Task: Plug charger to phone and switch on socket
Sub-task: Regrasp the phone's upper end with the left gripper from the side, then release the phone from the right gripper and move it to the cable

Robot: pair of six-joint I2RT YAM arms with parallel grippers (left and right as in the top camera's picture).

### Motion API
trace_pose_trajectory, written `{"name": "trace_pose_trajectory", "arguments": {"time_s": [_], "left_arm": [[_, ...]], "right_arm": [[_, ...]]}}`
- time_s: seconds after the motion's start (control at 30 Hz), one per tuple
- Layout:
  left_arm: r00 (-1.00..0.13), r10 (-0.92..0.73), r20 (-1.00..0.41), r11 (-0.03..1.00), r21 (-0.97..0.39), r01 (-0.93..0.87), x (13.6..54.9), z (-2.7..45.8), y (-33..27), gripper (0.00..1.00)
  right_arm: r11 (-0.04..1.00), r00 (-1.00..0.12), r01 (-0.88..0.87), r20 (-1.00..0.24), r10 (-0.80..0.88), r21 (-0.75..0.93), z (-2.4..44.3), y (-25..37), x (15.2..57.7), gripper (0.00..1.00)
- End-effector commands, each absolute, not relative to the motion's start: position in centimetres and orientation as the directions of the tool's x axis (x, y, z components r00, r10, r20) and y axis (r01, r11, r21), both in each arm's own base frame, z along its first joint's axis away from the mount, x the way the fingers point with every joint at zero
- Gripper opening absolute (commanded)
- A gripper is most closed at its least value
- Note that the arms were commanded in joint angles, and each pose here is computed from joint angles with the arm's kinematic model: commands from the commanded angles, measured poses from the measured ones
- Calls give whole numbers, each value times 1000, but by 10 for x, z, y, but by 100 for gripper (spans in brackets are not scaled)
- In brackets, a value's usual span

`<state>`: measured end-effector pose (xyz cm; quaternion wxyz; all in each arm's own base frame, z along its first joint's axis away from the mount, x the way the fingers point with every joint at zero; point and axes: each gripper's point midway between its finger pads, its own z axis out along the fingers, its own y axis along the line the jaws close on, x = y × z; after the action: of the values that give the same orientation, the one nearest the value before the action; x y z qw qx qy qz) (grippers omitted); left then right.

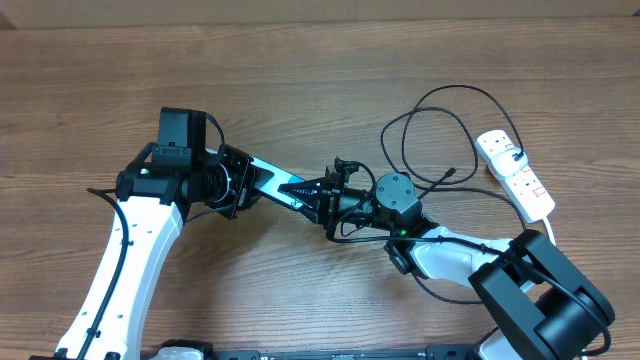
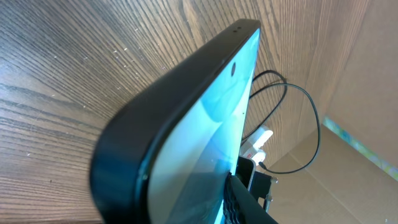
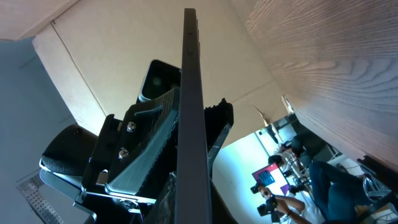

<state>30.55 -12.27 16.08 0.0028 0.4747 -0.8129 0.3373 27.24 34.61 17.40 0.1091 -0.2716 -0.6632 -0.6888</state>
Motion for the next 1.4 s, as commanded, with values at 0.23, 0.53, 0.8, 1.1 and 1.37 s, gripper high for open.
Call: {"name": "trace_pose_trajectory", "arguments": {"time_s": [0.23,0.53,0.8,1.1,1.37], "left_arm": [[-489,-804,339,280,-510,-813,304,157,-120,8],[-483,-806,342,273,-509,-816,305,158,-120,4],[-456,-850,264,287,-495,-820,310,151,-106,4],[-533,-844,56,444,-483,-754,316,143,-81,4],[-732,-681,-26,669,-429,-607,298,136,-80,4]], "right_arm": [[-103,-789,595,604,112,797,192,355,257,18],[-102,-790,595,603,112,798,192,355,257,29],[-100,-787,598,606,114,795,191,355,257,73],[198,-846,418,300,442,887,98,331,283,99],[488,-899,76,-151,410,869,71,295,308,84]]}}
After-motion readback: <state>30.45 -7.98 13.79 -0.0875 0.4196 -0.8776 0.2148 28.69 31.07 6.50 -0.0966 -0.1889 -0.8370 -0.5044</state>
